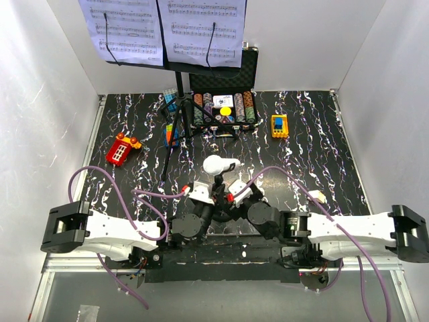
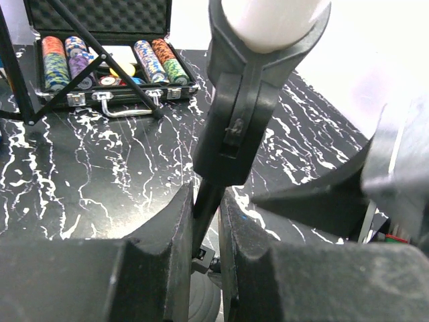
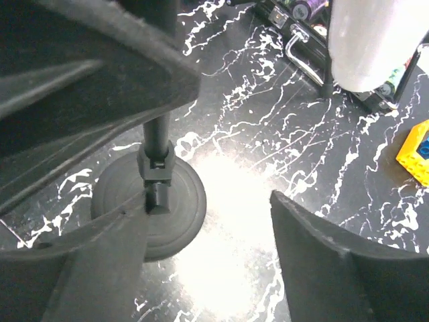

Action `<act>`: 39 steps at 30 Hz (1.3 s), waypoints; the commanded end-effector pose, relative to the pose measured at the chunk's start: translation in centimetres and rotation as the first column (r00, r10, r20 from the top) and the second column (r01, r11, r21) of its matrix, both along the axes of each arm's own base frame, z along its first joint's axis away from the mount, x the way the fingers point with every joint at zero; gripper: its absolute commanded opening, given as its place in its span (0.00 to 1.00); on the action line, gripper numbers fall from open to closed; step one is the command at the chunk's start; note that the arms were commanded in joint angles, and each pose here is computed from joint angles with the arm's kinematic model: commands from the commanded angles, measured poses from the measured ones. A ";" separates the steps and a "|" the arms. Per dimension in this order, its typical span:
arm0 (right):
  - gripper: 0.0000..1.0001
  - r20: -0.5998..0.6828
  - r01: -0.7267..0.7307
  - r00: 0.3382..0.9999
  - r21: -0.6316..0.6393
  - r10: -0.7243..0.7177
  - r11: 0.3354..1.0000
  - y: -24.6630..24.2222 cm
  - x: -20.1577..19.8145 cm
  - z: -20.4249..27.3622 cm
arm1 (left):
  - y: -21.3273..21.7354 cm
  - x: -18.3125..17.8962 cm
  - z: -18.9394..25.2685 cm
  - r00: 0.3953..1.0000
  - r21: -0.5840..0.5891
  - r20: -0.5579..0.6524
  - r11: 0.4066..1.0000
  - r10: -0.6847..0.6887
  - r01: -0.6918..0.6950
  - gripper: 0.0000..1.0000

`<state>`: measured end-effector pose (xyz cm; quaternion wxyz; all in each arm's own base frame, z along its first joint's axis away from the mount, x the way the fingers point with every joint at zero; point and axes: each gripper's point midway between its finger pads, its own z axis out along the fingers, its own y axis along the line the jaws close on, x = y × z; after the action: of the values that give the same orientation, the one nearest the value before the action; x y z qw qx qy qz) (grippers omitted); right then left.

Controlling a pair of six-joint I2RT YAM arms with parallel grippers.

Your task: Pack up the instrument practice props

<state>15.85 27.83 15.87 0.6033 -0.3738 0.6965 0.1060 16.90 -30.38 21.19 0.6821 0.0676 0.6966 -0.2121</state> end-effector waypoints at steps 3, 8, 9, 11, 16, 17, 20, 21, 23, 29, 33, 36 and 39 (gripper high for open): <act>0.85 -0.102 0.109 0.990 0.136 -0.096 0.985 -2.1 0.9 5.3 | 1.4 -1.6 -10.8 0.993 0.365 -0.095 0.925 -0.076 0.106 0.00; 0.86 -0.319 0.168 0.946 0.317 -0.062 0.934 -3.7 0.8 5.7 | 1.4 -1.5 -10.6 0.994 0.367 -0.085 0.925 -0.074 0.100 0.00; 0.86 -0.353 0.176 0.935 0.360 -0.041 0.916 -3.9 0.8 5.8 | 1.4 -1.5 -10.6 0.994 0.367 -0.085 0.925 -0.072 0.098 0.00; 0.85 -0.442 0.198 0.897 0.434 0.017 0.879 -3.9 0.4 5.6 | 1.5 -1.4 -10.5 0.995 0.364 -0.081 0.927 -0.065 0.091 0.00; 0.82 -0.633 0.254 0.753 0.531 0.179 0.808 -2.2 -0.9 4.3 | 1.8 -1.3 -10.3 0.996 0.355 -0.072 0.932 -0.057 0.079 0.00; 0.81 -0.646 0.262 0.737 0.543 0.198 0.798 -1.9 -1.0 4.3 | 1.7 -1.3 -10.2 0.996 0.354 -0.071 0.932 -0.057 0.079 0.00; 0.79 -0.672 0.273 0.708 0.541 0.215 0.795 -1.3 -1.3 3.5 | 1.6 -1.3 -10.1 0.995 0.354 -0.072 0.932 -0.061 0.083 0.00; 0.79 -0.675 0.275 0.707 0.538 0.211 0.797 -1.2 -1.2 3.4 | 1.7 -1.4 -10.2 0.995 0.357 -0.073 0.930 -0.064 0.086 0.00; 0.79 -0.681 0.275 0.704 0.525 0.204 0.806 -1.3 -1.3 3.1 | 1.6 -1.4 -10.0 0.995 0.354 -0.075 0.931 -0.065 0.088 0.00; 0.80 -0.669 0.289 0.726 0.509 0.161 0.811 -2.4 -1.0 3.3 | 0.7 -1.6 -8.3 0.992 0.328 -0.069 0.937 -0.103 0.120 0.20; 0.80 -0.665 0.301 0.733 0.506 0.143 0.809 -3.1 -0.9 3.4 | -0.6 -1.8 -6.5 0.988 0.320 -0.050 0.935 -0.145 0.154 0.41; 0.80 -0.666 0.313 0.735 0.501 0.128 0.807 -3.6 -0.8 3.4 | -1.4 -1.9 -5.4 0.985 0.313 -0.040 0.934 -0.167 0.171 0.50; 0.80 -0.665 0.327 0.739 0.496 0.110 0.804 -4.1 -0.7 3.3 | -1.7 -1.9 -4.6 0.985 0.300 -0.039 0.938 -0.169 0.173 0.56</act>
<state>14.64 24.33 17.90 0.3875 -0.0794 0.8252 0.4031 15.70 -31.31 16.64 0.6509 0.1837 0.7176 -0.1661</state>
